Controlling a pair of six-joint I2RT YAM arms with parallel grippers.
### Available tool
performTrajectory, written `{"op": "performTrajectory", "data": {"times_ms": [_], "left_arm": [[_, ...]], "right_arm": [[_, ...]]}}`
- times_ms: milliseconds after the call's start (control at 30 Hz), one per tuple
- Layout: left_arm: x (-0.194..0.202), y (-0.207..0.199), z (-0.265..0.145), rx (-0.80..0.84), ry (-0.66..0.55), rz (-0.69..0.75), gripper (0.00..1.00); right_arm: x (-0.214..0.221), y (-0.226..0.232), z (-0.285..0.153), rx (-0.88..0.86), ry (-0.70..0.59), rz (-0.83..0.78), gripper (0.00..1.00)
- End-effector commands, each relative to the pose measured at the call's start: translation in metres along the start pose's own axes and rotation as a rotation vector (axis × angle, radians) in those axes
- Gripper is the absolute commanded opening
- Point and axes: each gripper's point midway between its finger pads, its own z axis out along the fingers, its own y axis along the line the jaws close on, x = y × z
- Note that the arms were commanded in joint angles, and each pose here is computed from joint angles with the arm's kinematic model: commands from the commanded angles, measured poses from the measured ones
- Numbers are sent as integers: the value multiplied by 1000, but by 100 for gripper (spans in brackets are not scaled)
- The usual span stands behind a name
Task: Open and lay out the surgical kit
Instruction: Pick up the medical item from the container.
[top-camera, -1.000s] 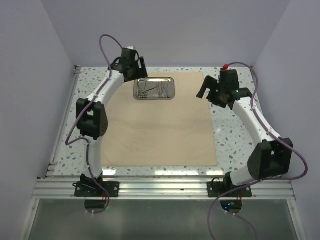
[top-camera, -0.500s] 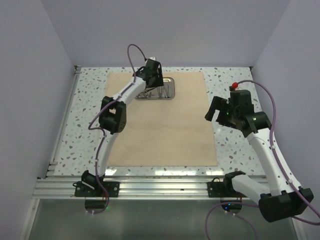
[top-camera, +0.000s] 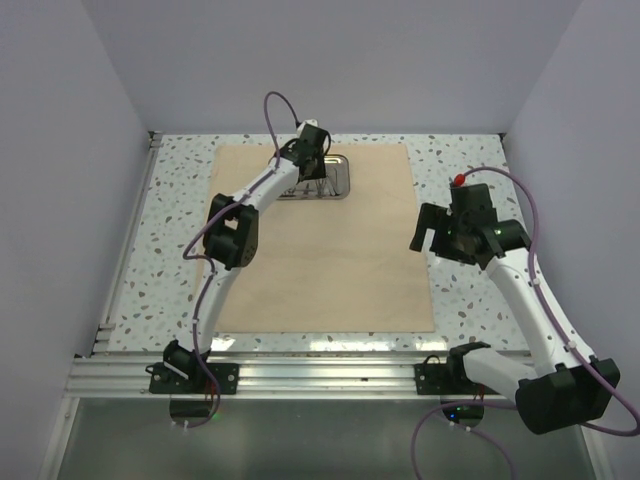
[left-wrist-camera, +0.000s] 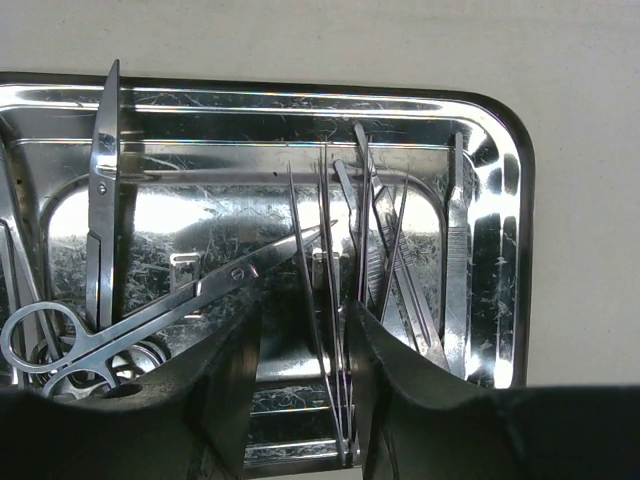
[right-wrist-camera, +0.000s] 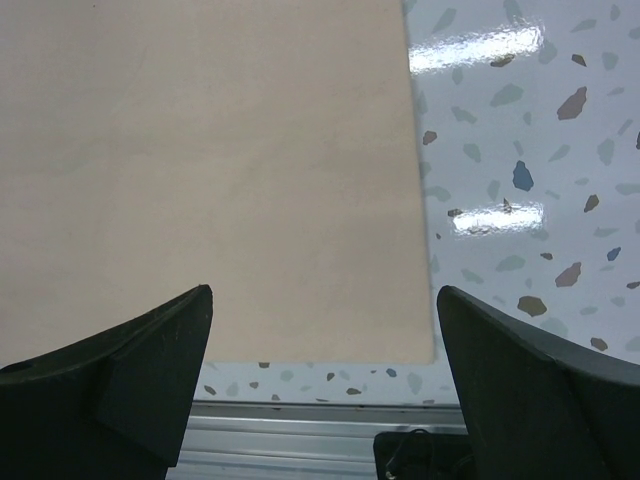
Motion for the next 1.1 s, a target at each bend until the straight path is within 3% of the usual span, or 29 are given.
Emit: {"op": "performTrajectory", "data": {"times_ms": [0,667,1067], "left_arm": [[-20,5,-2,-31,-67,4,43],[26,27,20,-122,59,72,41],[68,48,11,-228,173,211,15]], "right_arm": [[0,-3,3,8,-6,-23,98],[10,-11,11,29,14,-42,99],[17,-16,10,39,10,-41,98]]}}
